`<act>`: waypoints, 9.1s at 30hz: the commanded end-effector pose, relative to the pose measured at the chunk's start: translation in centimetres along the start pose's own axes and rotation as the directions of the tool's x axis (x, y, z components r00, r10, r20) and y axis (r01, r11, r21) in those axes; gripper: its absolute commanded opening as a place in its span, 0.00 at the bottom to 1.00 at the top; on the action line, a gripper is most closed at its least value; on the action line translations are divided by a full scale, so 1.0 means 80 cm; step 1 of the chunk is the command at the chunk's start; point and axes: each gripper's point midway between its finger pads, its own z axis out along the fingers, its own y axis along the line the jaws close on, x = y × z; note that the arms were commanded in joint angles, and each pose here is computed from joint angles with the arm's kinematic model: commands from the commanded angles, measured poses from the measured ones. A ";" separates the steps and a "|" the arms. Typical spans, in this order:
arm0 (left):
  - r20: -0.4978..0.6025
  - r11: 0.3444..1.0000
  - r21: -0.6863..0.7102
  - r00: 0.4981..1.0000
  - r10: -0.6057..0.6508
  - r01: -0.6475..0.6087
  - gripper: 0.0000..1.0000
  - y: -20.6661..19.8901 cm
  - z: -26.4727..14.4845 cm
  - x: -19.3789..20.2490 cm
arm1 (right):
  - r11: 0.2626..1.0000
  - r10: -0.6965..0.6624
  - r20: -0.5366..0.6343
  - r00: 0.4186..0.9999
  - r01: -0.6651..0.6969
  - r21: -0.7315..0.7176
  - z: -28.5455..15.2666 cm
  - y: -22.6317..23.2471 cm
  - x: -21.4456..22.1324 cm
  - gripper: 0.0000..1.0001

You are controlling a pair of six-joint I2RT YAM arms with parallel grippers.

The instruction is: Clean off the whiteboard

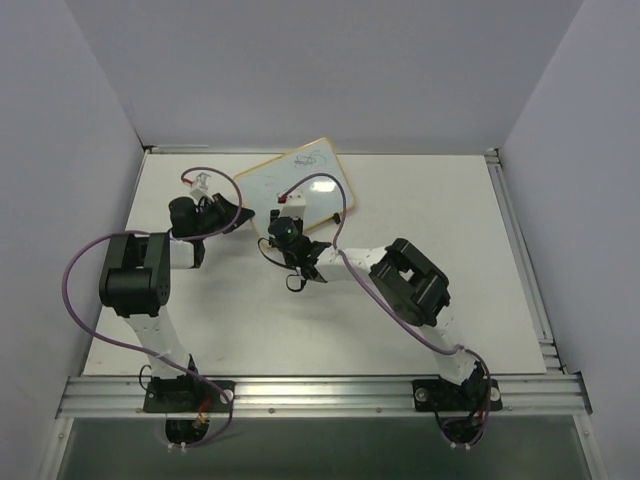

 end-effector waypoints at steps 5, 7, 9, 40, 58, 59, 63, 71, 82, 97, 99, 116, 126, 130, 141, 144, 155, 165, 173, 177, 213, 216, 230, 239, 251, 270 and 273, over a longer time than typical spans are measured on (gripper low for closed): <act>0.007 0.999 0.005 0.999 0.045 -0.045 0.12 -0.001 0.003 -0.006 | 1.000 -0.028 -0.127 0.992 0.027 -0.009 -0.029 -0.011 0.074 0.00; 0.006 0.999 0.003 0.999 0.045 -0.045 0.12 0.001 0.003 -0.006 | 1.000 -0.024 -0.118 0.993 0.021 -0.020 -0.032 -0.008 0.067 0.00; 0.006 0.999 0.003 0.999 0.045 -0.045 0.12 0.001 0.003 -0.006 | 1.000 -0.021 -0.117 0.993 0.020 -0.012 -0.036 -0.012 0.065 0.00; -0.023 0.998 0.003 0.998 0.056 -0.056 0.11 -0.007 0.012 0.006 | 0.996 -0.040 -0.106 0.994 0.031 -0.081 0.000 0.026 0.035 0.00; -0.052 0.999 0.005 0.997 0.053 -0.053 0.09 -0.006 0.026 0.019 | 0.996 0.019 0.003 1.000 -0.019 0.085 0.065 -0.110 -0.079 0.00; -0.054 0.999 0.005 0.997 0.051 -0.050 0.09 -0.006 0.026 0.020 | 0.995 0.017 0.004 1.000 -0.017 0.094 0.066 -0.118 -0.079 0.00; -0.058 0.999 0.009 0.997 0.042 -0.041 0.09 -0.006 0.027 0.023 | 0.993 -0.019 0.014 1.000 0.018 0.114 0.074 -0.129 -0.090 0.00; -0.062 0.999 0.005 0.997 0.047 -0.047 0.08 -0.006 0.026 0.025 | 0.999 -0.032 0.024 0.999 0.031 0.039 0.091 -0.069 -0.092 0.00; -0.060 0.998 0.003 0.997 0.057 -0.057 0.08 -0.008 0.024 0.025 | 0.992 -0.006 0.048 0.999 0.011 -0.122 0.094 0.060 -0.090 0.01; -0.057 0.998 0.005 0.997 0.060 -0.059 0.08 -0.010 0.024 0.024 | 1.000 0.015 0.060 0.998 -0.016 0.013 0.114 -0.027 -0.108 0.01; -0.056 0.998 0.004 0.997 0.061 -0.061 0.08 -0.010 0.024 0.024 | 0.998 0.016 0.055 0.998 -0.019 0.057 0.112 -0.058 -0.107 0.01; -0.055 0.998 0.003 0.996 0.064 -0.064 0.08 -0.010 0.024 0.023 | 0.997 -0.073 0.023 0.997 0.072 0.028 0.075 -0.008 -0.057 0.00; -0.055 0.998 0.002 0.996 0.065 -0.065 0.08 -0.010 0.024 0.024 | 0.995 -0.085 0.070 0.994 0.089 -0.050 0.081 0.052 -0.073 0.01; -0.055 0.998 0.004 0.996 0.066 -0.066 0.08 -0.011 0.024 0.023 | 0.996 -0.077 0.090 0.993 0.080 -0.035 0.097 0.035 -0.094 0.01; -0.055 0.998 0.008 0.996 0.070 -0.069 0.08 -0.014 0.025 0.023 | 0.996 -0.071 0.101 0.992 0.065 0.054 0.154 -0.047 -0.137 0.01; -0.055 0.997 0.003 0.996 0.071 -0.071 0.08 -0.012 0.025 0.023 | 0.995 -0.074 0.104 0.992 0.066 0.078 0.157 -0.063 -0.145 0.01; -0.060 0.997 -0.002 0.995 0.077 -0.077 0.08 -0.013 0.025 0.025 | 0.977 -0.206 0.115 0.972 0.212 -0.038 0.132 0.038 -0.124 0.02; -0.061 0.997 -0.003 0.995 0.080 -0.080 0.08 -0.013 0.025 0.026 | 0.948 -0.231 0.121 0.965 0.252 -0.194 0.092 0.128 -0.098 0.02; -0.059 0.997 -0.003 0.995 0.082 -0.082 0.08 -0.013 0.026 0.025 | 0.928 -0.323 0.063 0.944 0.329 -0.173 0.082 0.075 -0.094 0.01; -0.061 0.996 -0.005 0.995 0.084 -0.084 0.08 -0.013 0.026 0.026 | 0.916 -0.355 0.007 0.935 0.349 -0.197 0.094 0.051 -0.108 0.01; -0.072 0.996 -0.012 0.993 0.093 -0.094 0.08 -0.012 0.031 0.030 | 0.897 -0.421 0.013 0.907 0.418 -0.144 0.105 0.056 -0.113 0.02; -0.072 0.995 -0.014 0.993 0.098 -0.099 0.08 -0.012 0.032 0.029 | 0.899 -0.429 0.004 0.903 0.428 -0.091 0.121 0.017 -0.123 0.02; -0.080 0.994 -0.031 0.992 0.101 -0.104 0.08 -0.007 0.032 0.029 | 0.915 -0.400 -0.061 0.915 0.402 0.032 0.158 -0.142 -0.158 0.02; -0.082 0.994 -0.032 0.991 0.103 -0.106 0.08 -0.007 0.032 0.030 | 0.900 -0.435 -0.098 0.895 0.437 -0.004 0.163 -0.182 -0.167 0.02; -0.086 0.993 -0.033 0.990 0.111 -0.114 0.08 -0.010 0.032 0.033 | 0.838 -0.530 -0.030 0.848 0.518 -0.172 0.147 -0.071 -0.150 0.02; -0.083 0.993 -0.031 0.990 0.113 -0.116 0.07 -0.011 0.032 0.032 | 0.828 -0.543 -0.011 0.840 0.533 -0.177 0.151 -0.055 -0.140 0.02; -0.082 0.993 -0.034 0.990 0.111 -0.115 0.07 -0.009 0.032 0.032 | 0.848 -0.521 -0.018 0.853 0.516 -0.125 0.164 -0.090 -0.150 0.02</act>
